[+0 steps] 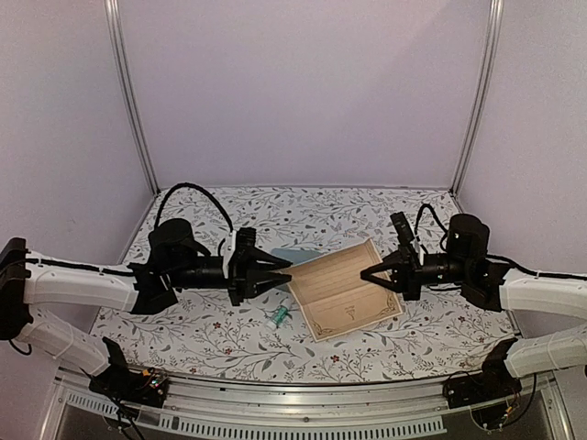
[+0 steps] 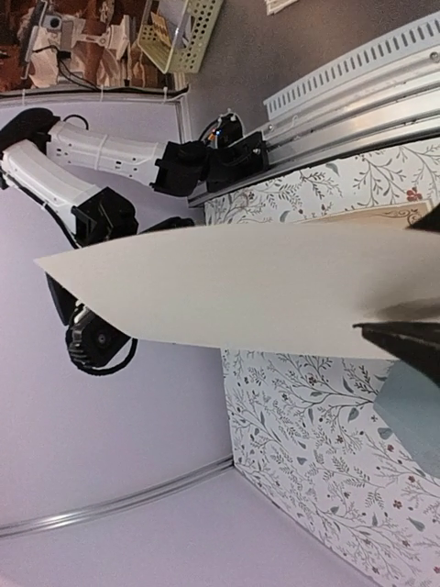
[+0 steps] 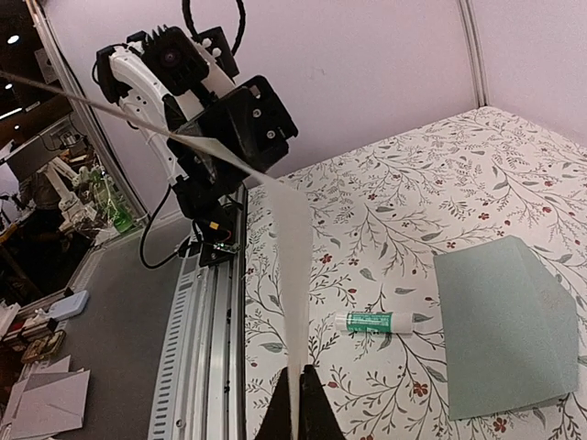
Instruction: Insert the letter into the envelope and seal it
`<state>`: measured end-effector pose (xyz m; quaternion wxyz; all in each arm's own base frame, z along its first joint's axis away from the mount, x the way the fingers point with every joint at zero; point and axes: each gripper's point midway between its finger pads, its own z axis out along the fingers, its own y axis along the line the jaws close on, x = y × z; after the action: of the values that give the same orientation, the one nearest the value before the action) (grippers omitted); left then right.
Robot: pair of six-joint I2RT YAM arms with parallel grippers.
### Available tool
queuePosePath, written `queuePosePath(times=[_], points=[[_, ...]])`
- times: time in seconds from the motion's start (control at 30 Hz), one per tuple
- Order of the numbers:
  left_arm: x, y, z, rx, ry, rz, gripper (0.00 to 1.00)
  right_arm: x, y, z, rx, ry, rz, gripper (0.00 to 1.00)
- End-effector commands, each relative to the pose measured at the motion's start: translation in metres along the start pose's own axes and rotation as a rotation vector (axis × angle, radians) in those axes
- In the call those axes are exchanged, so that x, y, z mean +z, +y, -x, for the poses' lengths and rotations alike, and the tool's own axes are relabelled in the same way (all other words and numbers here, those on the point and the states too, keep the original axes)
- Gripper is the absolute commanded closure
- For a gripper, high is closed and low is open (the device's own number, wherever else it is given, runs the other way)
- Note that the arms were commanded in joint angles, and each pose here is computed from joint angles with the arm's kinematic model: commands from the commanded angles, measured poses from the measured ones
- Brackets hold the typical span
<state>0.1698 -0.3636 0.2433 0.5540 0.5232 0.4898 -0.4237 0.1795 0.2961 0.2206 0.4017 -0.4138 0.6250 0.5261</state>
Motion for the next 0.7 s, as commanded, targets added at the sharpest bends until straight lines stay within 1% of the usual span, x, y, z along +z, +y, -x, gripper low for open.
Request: queuePosePath(times=[0.0, 0.03, 0.1, 0.13, 0.2, 0.27, 0.33, 0.4, 0.47, 0.53, 0.57, 0.67], points=[[0.003, 0.001, 0.002, 0.0, 0.005, -0.028, 0.57, -0.002, 0.011, 0.005, -0.006, -0.024, 0.03, 1.0], [0.002, -0.003, 0.004, -0.003, -0.002, -0.048, 0.47, -0.003, 0.012, 0.004, -0.009, -0.021, 0.027, 1.0], [-0.002, -0.012, 0.01, -0.009, -0.02, -0.093, 0.37, -0.005, 0.012, 0.0, -0.011, -0.005, 0.021, 1.0], [-0.005, -0.016, 0.013, -0.014, -0.031, -0.114, 0.34, -0.006, 0.013, 0.0, -0.019, -0.002, 0.018, 1.0], [-0.012, -0.028, 0.023, -0.018, -0.059, -0.183, 0.32, -0.008, 0.013, 0.0, -0.043, 0.002, 0.002, 1.0], [-0.02, -0.036, 0.033, -0.03, -0.088, -0.221, 0.31, -0.009, 0.014, 0.0, -0.061, 0.013, -0.004, 1.0], [-0.029, -0.037, 0.046, -0.055, -0.127, -0.222, 0.31, -0.01, 0.012, -0.001, -0.078, 0.03, -0.019, 1.0], [-0.041, -0.028, 0.063, -0.129, -0.178, -0.211, 0.31, -0.01, 0.009, -0.004, -0.115, 0.044, -0.032, 1.0], [-0.055, -0.025, 0.082, -0.211, -0.228, -0.249, 0.32, -0.009, 0.007, -0.008, -0.161, 0.057, -0.032, 1.0], [-0.061, -0.01, 0.091, -0.302, -0.267, -0.192, 0.33, -0.008, 0.006, -0.013, -0.178, 0.071, -0.023, 1.0], [-0.062, 0.0, 0.092, -0.337, -0.271, -0.148, 0.36, -0.007, 0.006, -0.013, -0.197, 0.073, -0.022, 1.0], [-0.061, 0.029, 0.08, -0.421, -0.238, -0.03, 0.4, -0.008, 0.008, -0.009, -0.239, 0.065, -0.015, 1.0]])
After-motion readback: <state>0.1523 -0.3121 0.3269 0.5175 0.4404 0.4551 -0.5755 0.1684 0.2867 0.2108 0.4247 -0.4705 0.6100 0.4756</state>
